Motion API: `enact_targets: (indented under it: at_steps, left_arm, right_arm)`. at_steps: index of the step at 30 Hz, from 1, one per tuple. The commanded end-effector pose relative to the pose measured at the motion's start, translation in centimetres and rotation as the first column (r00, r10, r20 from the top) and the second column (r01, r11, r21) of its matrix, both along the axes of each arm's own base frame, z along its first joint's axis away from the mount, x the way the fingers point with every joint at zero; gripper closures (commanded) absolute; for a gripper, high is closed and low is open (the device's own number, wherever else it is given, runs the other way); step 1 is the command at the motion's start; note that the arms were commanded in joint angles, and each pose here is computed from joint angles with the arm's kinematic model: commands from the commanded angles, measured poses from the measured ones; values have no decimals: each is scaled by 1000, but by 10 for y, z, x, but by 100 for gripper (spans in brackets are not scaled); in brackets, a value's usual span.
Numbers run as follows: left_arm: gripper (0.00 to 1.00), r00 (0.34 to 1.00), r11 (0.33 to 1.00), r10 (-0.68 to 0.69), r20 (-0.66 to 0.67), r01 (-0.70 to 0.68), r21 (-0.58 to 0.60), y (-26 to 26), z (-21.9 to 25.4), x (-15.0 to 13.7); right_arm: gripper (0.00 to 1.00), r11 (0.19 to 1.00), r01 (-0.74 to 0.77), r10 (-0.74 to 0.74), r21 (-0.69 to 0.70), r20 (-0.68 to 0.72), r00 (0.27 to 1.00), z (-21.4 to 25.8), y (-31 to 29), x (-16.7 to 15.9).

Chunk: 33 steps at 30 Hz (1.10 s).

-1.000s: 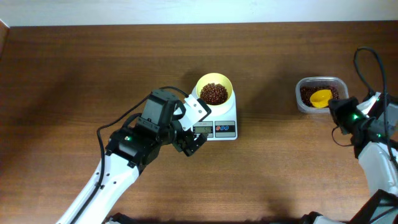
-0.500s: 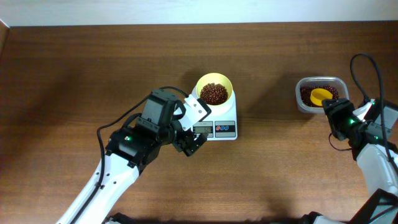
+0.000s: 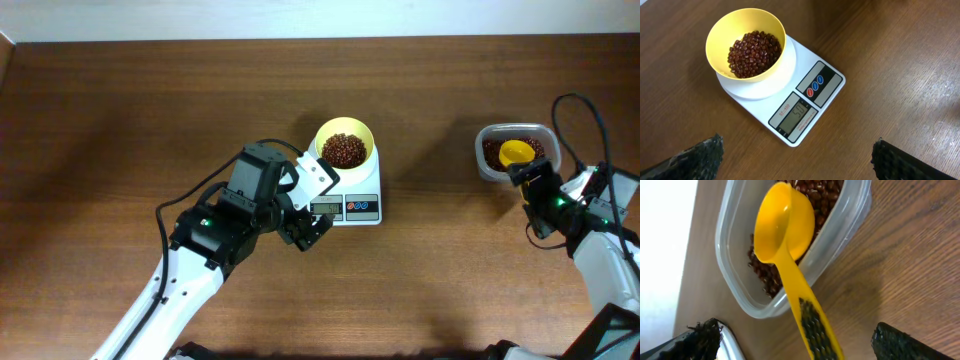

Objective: Scoop item into bowl and weigh 50g on scale

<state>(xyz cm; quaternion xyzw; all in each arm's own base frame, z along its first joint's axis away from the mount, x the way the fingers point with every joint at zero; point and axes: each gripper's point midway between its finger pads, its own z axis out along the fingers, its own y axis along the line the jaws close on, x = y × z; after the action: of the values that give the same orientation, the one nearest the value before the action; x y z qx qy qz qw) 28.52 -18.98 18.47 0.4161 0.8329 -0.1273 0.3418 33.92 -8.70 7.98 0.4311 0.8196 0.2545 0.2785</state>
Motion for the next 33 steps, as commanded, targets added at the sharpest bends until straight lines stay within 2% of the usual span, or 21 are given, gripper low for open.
enact_targets:
  at_steps: [1,7,14,19,21,23,25,26,29,33]
  left_arm:
    - [1,1000,1000,-12,16,12,6,0,2,-1]
    - [1,1000,1000,-12,16,12,6,0,2,-1]
    - [1,1000,1000,-12,16,12,6,0,2,-1]
    - [1,1000,1000,-12,16,12,6,0,2,-1]
    - [1,1000,1000,-12,16,12,6,0,2,-1]
    - [1,1000,1000,-12,16,12,6,0,2,-1]
    - [1,1000,1000,-12,16,12,6,0,2,-1]
    - [1,1000,1000,-12,16,12,6,0,2,-1]
    - [1,1000,1000,-12,16,12,6,0,2,-1]
    - [1,1000,1000,-12,16,12,6,0,2,-1]
  right_arm:
    - [1,991,-109,112,-80,39,993,8,4,1]
    - [1,939,-263,285,-222,75,956,33,4,11]
    - [1,801,-429,427,-418,-103,898,63,-14,0]
    - [1,617,-616,612,-489,-194,767,89,-6,-14]
    - [1,579,-648,645,-495,-208,736,100,-2,-17]
    - [1,520,-680,688,-517,-219,692,109,7,-16]
    - [1,410,-719,757,-561,-229,612,120,27,-8]
    - [1,385,-728,774,-568,-230,589,121,35,-6]
    - [1,328,-753,814,-570,-234,532,121,59,-3]
    - [1,322,-755,818,-571,-234,526,121,62,-2]
